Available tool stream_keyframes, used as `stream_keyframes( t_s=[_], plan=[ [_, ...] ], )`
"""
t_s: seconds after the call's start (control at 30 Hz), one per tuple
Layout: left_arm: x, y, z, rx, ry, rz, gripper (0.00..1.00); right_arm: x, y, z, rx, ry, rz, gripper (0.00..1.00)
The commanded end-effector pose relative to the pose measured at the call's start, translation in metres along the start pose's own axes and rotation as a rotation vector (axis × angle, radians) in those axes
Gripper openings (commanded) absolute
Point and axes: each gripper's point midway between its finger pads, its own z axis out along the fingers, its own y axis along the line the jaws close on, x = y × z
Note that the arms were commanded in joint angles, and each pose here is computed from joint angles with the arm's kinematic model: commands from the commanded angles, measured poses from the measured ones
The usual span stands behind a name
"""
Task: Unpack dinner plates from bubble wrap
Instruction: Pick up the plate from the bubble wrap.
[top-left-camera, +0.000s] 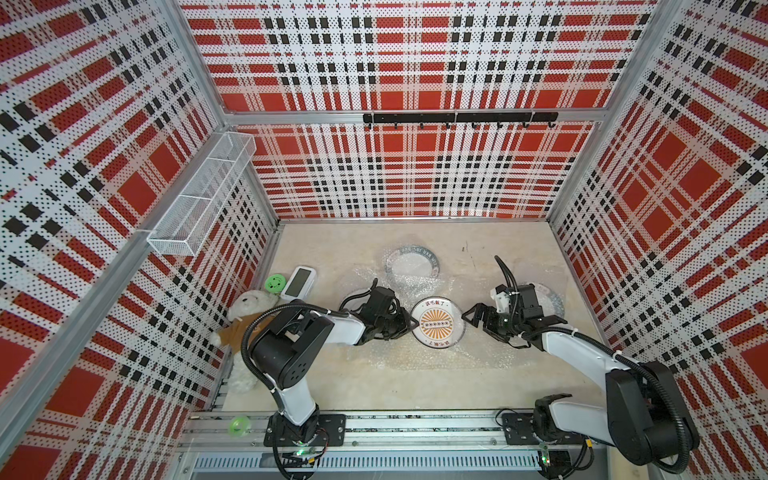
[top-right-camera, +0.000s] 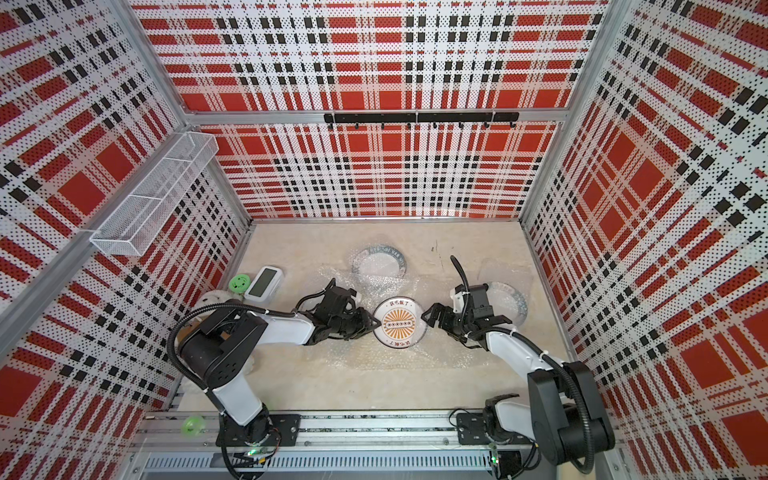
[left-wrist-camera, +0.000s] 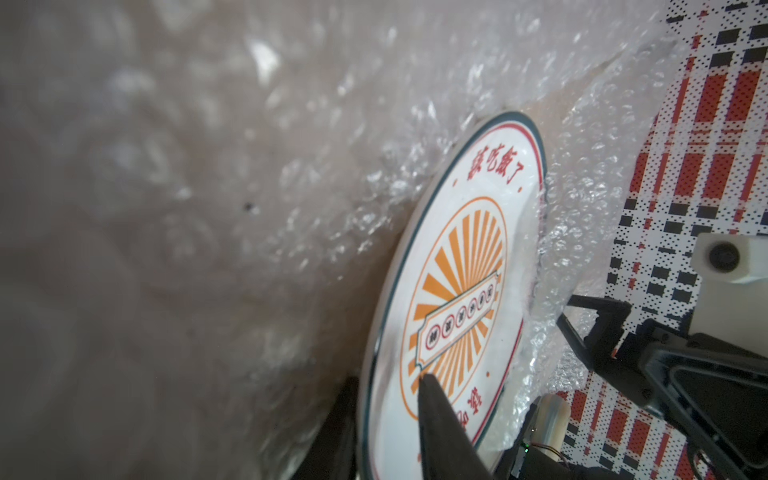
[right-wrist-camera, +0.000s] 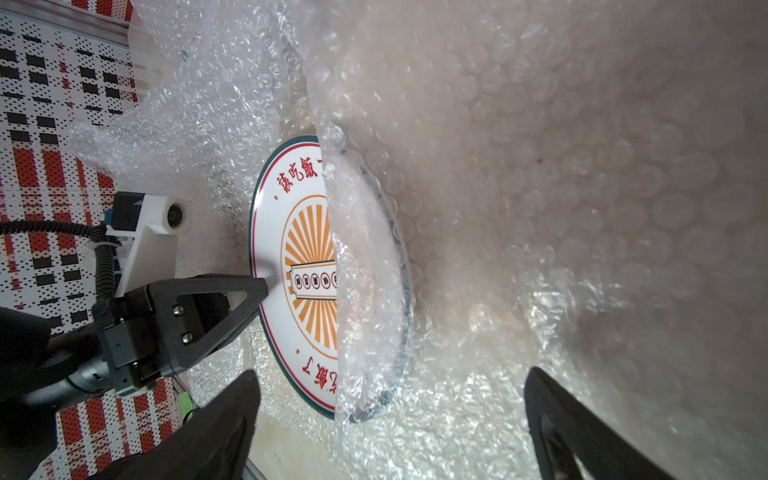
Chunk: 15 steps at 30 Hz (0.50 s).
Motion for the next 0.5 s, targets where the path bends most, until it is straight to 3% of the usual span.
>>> stream_keyframes(
  t_s=[0.0,0.3,0.47],
  plan=[
    [0.0,0.007,0.004,0.013,0.003,-0.044,0.23,-0.001,-0.001,0.003,-0.011,-0.007,-0.001,1.0],
    [0.005,0.004,-0.002,0.039,0.006,-0.051,0.01,0.0,-0.004,0.005,-0.003,-0.005,0.002,1.0],
    [0.012,0.001,-0.015,0.054,0.0,-0.048,0.0,-0.003,-0.002,0.008,-0.015,-0.01,0.001,1.0]
  ],
)
